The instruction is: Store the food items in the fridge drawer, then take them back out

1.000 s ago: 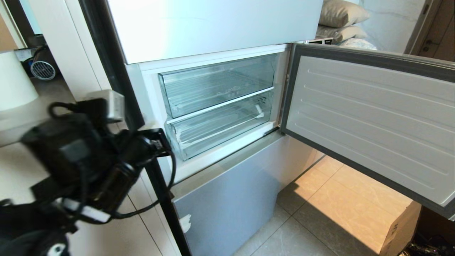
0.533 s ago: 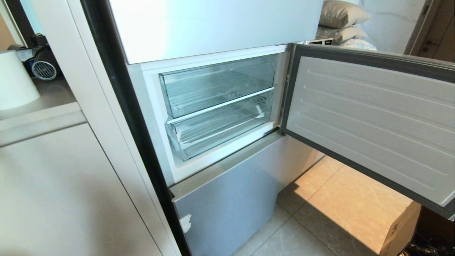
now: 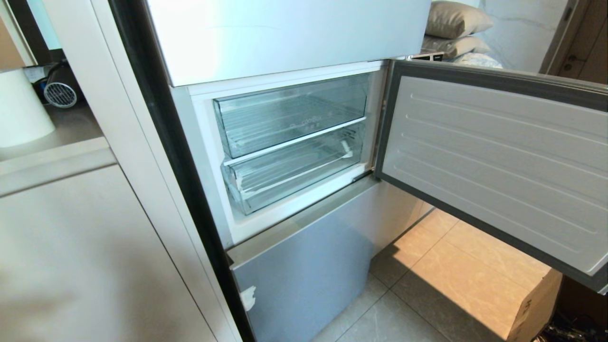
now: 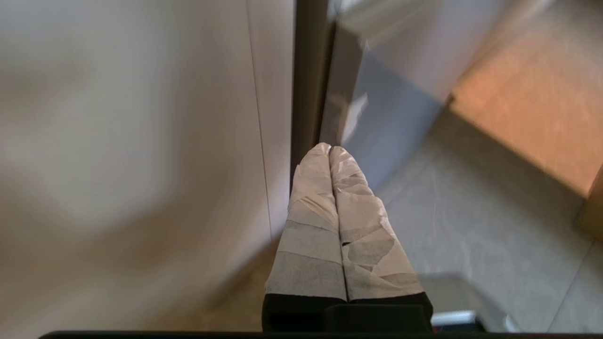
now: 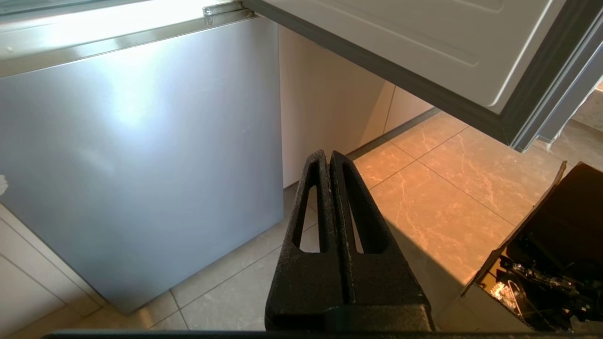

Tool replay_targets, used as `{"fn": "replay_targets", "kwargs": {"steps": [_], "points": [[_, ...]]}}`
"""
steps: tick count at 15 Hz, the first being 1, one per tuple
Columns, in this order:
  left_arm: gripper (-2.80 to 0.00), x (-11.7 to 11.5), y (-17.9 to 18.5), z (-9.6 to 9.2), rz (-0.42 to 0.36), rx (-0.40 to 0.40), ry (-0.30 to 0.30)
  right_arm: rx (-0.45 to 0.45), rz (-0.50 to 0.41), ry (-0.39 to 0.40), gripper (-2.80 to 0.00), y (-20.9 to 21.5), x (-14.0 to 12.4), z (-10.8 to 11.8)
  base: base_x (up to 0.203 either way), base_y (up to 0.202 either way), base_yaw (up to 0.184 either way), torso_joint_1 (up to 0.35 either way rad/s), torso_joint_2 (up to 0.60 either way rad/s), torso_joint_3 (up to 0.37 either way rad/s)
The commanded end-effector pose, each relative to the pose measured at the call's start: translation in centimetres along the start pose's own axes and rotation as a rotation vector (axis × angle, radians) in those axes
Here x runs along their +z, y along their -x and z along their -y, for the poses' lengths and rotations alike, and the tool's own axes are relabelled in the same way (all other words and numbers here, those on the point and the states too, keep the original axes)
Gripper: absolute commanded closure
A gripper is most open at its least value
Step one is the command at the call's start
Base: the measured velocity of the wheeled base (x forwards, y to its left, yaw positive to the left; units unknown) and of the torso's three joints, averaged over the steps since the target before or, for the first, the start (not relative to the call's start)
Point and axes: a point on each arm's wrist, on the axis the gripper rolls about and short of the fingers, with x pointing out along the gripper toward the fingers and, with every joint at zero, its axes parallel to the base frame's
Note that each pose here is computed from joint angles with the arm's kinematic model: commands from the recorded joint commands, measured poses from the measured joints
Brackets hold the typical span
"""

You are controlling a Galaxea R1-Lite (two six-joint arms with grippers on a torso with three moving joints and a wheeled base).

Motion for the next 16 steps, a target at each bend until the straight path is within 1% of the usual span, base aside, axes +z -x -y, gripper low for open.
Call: {"fn": "replay_targets", "kwargs": {"steps": [1, 2, 3, 4, 5, 6, 7, 12, 13, 14, 15, 16], "points": [[0.00, -0.5, 0.4, 0.0, 0.014, 0.003, -0.076, 0.001, 0.000, 0.002, 0.00, 0.0, 0.0, 0.0, 0.000, 0.000, 0.000, 0.000, 0.00, 0.000], [0.00, -0.8, 0.9, 0.0, 0.062, 0.007, -0.091, 0.000, 0.000, 0.002, 0.00, 0.0, 0.0, 0.0, 0.000, 0.000, 0.000, 0.000, 0.00, 0.000], [0.00, -1.2, 1.6, 0.0, 0.142, 0.013, -0.106, 0.001, -0.001, 0.003, 0.00, 0.0, 0.0, 0.0, 0.000, 0.000, 0.000, 0.000, 0.00, 0.000], [0.00, -1.4, 2.0, 0.0, 0.201, 0.019, -0.112, 0.002, 0.001, 0.003, 0.00, 0.0, 0.0, 0.0, 0.000, 0.000, 0.000, 0.000, 0.00, 0.000], [0.00, -1.6, 2.2, 0.0, 0.233, 0.024, -0.096, 0.001, 0.000, 0.002, 0.00, 0.0, 0.0, 0.0, 0.000, 0.000, 0.000, 0.000, 0.00, 0.000], [0.00, -1.6, 2.2, 0.0, 0.238, 0.027, -0.039, 0.001, -0.002, 0.002, 0.00, 0.0, 0.0, 0.0, 0.000, 0.000, 0.000, 0.000, 0.00, 0.000], [0.00, -1.5, 2.1, 0.0, 0.238, 0.031, -0.007, 0.001, 0.001, 0.004, 0.00, 0.0, 0.0, 0.0, 0.000, 0.000, 0.000, 0.000, 0.00, 0.000], [0.00, -1.6, 2.1, 0.0, 0.236, 0.031, -0.006, -0.001, 0.000, 0.005, 0.00, 0.0, 0.0, 0.0, 0.000, 0.000, 0.000, 0.000, 0.00, 0.000], [0.00, -1.6, 2.1, 0.0, 0.236, 0.033, -0.006, -0.005, 0.018, 0.001, 0.00, 0.2, 0.6, 0.0, 0.000, 0.000, 0.000, 0.000, 0.00, 0.000], [0.00, -1.6, 2.1, 0.0, 0.236, 0.031, -0.006, -0.021, 0.051, -0.013, 0.00, 0.5, 2.1, 0.0, 0.000, 0.000, 0.000, 0.000, 0.00, 0.000], [0.00, -1.6, 2.1, 0.0, 0.236, 0.031, -0.006, -0.042, 0.053, -0.045, 0.00, 0.5, 3.6, 0.1, 0.000, 0.000, 0.000, 0.000, 0.00, 0.000], [0.00, -1.6, 2.1, 0.0, 0.236, 0.031, -0.006, -0.069, 0.046, -0.097, 0.00, 0.1, 5.8, 0.2, 0.000, 0.000, 0.000, 0.000, 0.00, 0.000]]}}
